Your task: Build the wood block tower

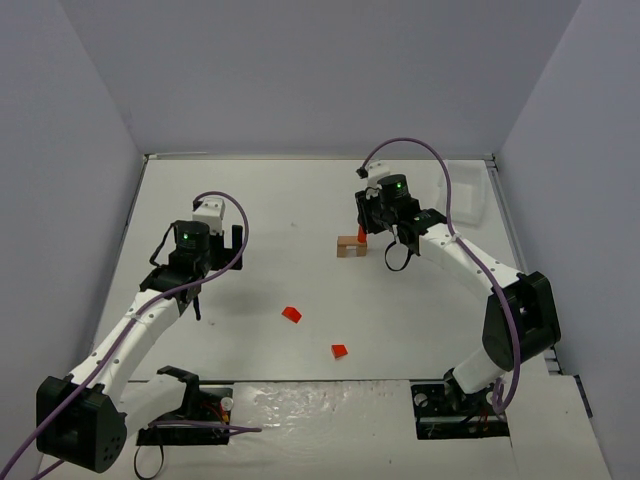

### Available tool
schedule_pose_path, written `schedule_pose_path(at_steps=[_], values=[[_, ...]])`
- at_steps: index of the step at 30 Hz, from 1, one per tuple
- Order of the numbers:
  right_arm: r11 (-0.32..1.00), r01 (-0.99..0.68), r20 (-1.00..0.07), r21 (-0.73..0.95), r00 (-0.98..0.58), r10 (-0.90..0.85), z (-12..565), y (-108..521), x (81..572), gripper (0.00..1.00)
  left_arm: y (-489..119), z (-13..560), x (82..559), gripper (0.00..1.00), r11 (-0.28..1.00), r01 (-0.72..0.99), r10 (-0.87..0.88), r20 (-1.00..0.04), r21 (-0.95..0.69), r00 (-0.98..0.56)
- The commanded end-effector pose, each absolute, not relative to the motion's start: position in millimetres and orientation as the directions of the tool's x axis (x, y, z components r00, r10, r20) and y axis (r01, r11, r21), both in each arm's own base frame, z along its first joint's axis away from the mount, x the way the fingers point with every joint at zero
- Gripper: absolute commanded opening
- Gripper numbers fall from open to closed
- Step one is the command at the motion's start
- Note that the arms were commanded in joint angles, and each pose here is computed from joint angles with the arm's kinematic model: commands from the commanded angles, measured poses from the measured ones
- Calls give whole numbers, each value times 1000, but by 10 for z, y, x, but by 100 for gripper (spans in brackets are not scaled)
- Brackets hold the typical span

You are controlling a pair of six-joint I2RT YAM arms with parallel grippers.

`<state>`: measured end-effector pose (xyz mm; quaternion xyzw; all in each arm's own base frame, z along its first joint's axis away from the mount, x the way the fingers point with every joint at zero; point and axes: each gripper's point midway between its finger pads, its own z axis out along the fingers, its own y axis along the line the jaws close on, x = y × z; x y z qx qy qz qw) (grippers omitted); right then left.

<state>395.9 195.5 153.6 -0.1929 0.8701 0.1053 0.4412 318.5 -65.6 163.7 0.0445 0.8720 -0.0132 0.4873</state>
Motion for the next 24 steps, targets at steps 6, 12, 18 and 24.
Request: schedule_pose_path(at_steps=[6, 12, 18, 24], values=[[906, -424, -868, -6, -448, -216, 1843, 1977, 4052, 0, -716, 1800, 3276, 97, 994, 110, 64, -885, 14, -462], [905, -424, -866, -5, -450, -216, 1830, 1976, 4043, 5, -719, 1800, 3275, 97, 994, 111, 64, -885, 13, -462], [907, -421, -866, -4, -453, -214, 1827, 1970, 4038, 19, -727, 1804, 3276, 97, 993, 114, 64, -885, 13, -461], [909, -416, -868, -5, -450, -211, 1843, 1961, 4038, 27, -730, 1801, 3277, 97, 993, 116, 66, -885, 13, -462]])
